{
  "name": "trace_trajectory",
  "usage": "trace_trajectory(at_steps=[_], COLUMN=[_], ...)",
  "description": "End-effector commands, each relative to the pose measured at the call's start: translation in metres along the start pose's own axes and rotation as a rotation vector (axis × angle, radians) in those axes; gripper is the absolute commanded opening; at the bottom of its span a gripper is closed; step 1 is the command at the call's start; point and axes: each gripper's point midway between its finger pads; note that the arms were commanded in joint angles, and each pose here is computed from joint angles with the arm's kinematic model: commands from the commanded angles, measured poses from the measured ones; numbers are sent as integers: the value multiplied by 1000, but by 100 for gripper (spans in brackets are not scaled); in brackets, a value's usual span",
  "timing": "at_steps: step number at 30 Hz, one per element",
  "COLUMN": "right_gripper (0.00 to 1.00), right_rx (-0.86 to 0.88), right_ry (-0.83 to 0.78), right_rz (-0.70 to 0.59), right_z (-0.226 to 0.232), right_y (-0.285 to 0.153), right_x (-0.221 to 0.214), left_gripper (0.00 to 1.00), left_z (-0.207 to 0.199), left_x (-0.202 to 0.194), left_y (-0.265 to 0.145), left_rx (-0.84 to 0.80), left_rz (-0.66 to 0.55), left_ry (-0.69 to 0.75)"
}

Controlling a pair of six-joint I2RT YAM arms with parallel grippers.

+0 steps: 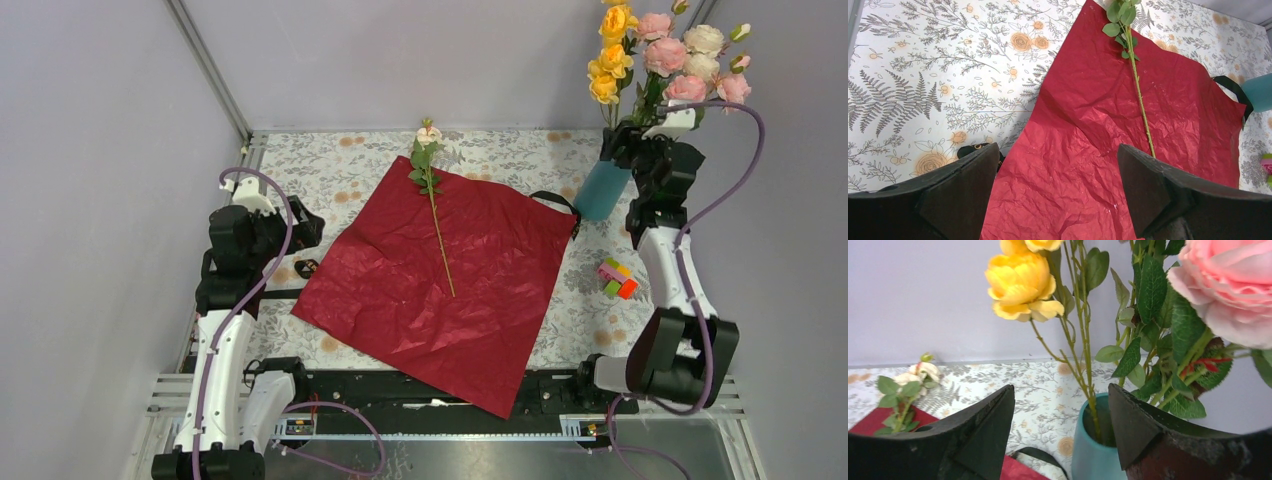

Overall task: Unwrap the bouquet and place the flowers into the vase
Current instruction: Insert the fake flower into the vase, then pick up the fake flower from the wrapping paper.

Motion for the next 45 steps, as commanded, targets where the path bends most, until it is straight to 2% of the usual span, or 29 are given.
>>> trace_trajectory(at_steps=[1,7,12,16,22,28,35,39,45], right_gripper=[75,76,76,75,71,70,68,68,67], right_rx=[25,-45,-95,-250,-294,-300,-280,-280,-266], right_ry=[101,217,303,419,544,576,569,550,541], right_rz=[-51,39,118,161,265,366,427,443,446], right_z=[23,28,34,21,24,29,37,37,40], right_y=[-35,-80,-112,-136,-156,-170,-178,-181,-182], right_x=[26,10,-2,-16,-54,-90,-108,-112,-112], left_gripper=[95,92,91,88,85,83,83,82,78], left_z=[1,1,-15,-38,-99,-163,-217,-238,-241], left_x=[13,10,0,-18,-59,-77,-81,-82,-104], left_y=[-3,1,6,14,35,58,110,135,169], left_rx=[9,30,-5,-28,-99,-167,-198,-194,-127], left_rz=[-60,-40,-11,30,153,218,255,273,330], left_ry=[6,-30,-98,-129,-93,-45,-45,-26,33])
Point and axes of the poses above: each gripper's point midway between its finger pads, its own y axis out along the fingers, its own z axis along the line the jaws close on, x = y × z, and after that the axes turned 13 degrees about y, right-handed
